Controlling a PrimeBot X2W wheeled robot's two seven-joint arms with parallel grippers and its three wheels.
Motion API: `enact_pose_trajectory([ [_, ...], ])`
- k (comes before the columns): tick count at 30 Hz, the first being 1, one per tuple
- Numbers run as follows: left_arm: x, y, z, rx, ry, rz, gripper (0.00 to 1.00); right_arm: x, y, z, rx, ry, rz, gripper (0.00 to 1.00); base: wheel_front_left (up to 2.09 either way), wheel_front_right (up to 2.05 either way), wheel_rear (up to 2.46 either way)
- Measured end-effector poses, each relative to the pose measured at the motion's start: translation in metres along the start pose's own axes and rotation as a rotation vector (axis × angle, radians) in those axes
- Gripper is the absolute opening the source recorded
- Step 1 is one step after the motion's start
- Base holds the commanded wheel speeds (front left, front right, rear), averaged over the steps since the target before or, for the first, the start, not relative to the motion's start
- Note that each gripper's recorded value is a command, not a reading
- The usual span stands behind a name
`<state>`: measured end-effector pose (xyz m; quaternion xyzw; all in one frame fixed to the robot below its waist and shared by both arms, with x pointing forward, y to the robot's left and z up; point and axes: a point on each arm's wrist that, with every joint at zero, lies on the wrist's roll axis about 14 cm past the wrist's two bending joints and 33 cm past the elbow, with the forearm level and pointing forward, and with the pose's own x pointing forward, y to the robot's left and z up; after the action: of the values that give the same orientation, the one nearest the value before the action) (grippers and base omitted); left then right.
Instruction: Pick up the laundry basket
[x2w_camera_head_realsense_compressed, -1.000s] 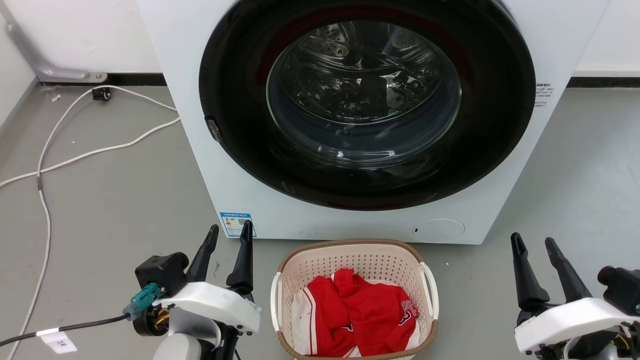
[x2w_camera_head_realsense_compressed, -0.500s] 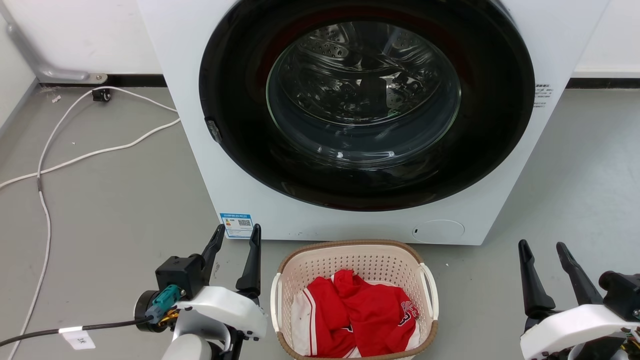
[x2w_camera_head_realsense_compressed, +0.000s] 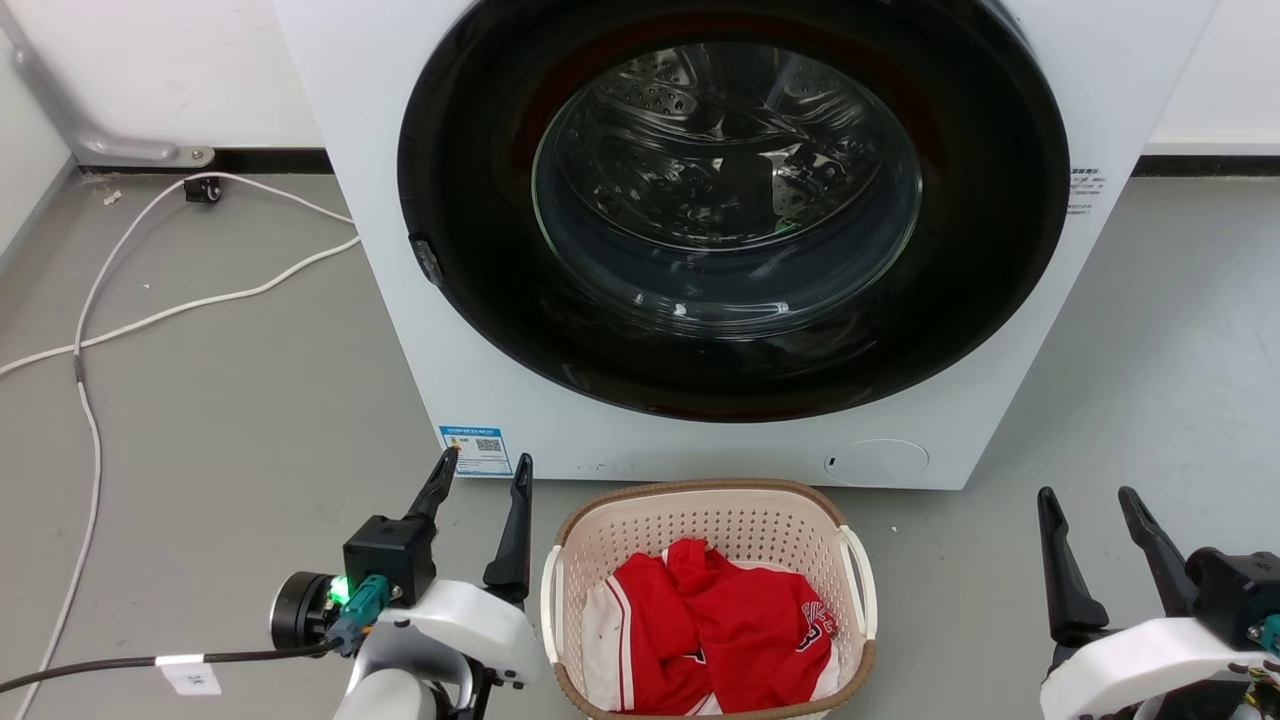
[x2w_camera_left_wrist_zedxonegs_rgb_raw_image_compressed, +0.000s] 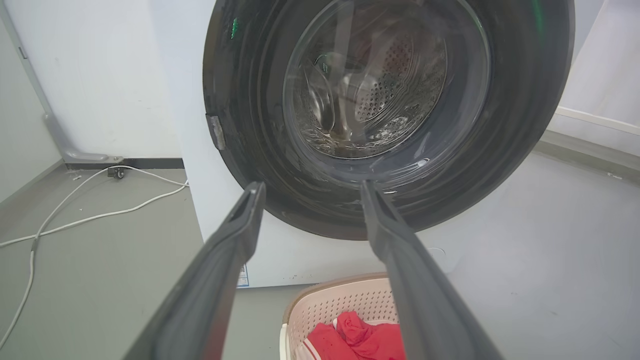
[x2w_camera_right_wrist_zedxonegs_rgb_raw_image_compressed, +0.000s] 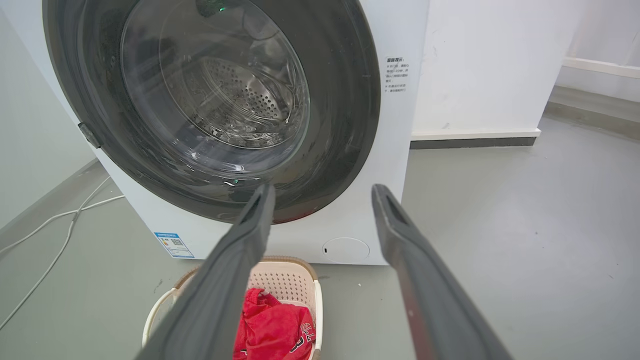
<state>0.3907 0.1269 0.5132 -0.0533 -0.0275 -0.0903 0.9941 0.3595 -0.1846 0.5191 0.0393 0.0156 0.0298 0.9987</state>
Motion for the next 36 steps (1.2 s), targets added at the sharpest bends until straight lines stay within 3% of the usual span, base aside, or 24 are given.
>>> enact_pose_trajectory([
  [22, 0.0033, -0.0089, -0.0022, 0.117, -0.014, -0.034, 1.0, 0.0003, -0.0051, 0.001, -0.101, -0.009, -0.015, 1.0, 0.0, 0.0, 0.0],
  [36, 0.0035, -0.0077, -0.0034, 0.115, -0.012, -0.026, 1.0, -0.0001, -0.0055, -0.0023, -0.089, -0.004, -0.015, 1.0, 0.0, 0.0, 0.0],
])
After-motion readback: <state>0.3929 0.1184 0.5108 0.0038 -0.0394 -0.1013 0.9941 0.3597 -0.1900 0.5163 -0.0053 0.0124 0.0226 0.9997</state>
